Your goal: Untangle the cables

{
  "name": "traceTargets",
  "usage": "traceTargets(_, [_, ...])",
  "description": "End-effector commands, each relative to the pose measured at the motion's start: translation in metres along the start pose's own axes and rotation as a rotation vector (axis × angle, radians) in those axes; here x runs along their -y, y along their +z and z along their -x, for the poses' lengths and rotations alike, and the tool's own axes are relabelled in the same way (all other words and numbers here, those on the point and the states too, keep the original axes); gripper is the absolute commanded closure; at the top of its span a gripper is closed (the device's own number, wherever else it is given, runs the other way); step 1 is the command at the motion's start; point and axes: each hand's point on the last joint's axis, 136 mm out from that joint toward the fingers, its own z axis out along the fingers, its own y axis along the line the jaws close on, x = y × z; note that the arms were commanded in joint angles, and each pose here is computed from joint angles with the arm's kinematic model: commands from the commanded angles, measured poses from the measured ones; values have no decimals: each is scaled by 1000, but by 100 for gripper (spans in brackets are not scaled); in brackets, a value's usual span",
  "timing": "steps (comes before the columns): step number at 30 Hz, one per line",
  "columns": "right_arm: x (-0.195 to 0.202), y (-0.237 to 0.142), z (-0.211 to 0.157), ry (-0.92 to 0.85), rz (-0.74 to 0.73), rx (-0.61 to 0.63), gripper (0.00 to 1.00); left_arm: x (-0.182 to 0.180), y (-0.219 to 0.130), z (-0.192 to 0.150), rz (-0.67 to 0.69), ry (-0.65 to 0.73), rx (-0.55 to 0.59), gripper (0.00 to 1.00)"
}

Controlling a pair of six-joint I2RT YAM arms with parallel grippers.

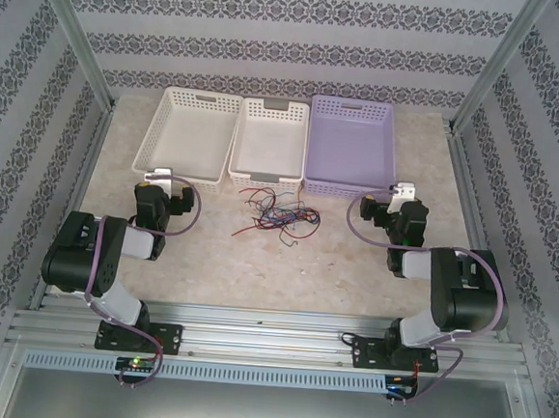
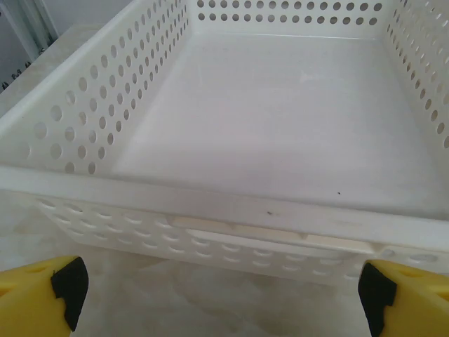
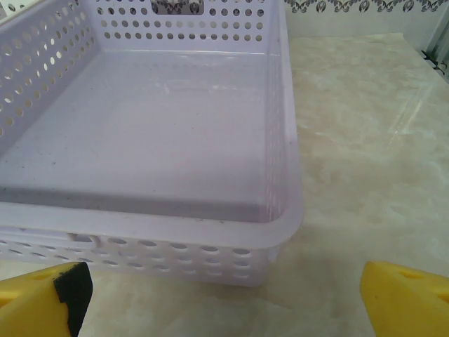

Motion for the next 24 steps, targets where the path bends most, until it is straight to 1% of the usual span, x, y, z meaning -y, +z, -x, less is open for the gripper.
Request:
traceTargets(1, [-2,2,14,-3,15,34,2,2,0,9,-12,14,31,0])
traceTargets(24, [-2,1,16,-2,11,40,2,2,0,9,-12,14,31,0])
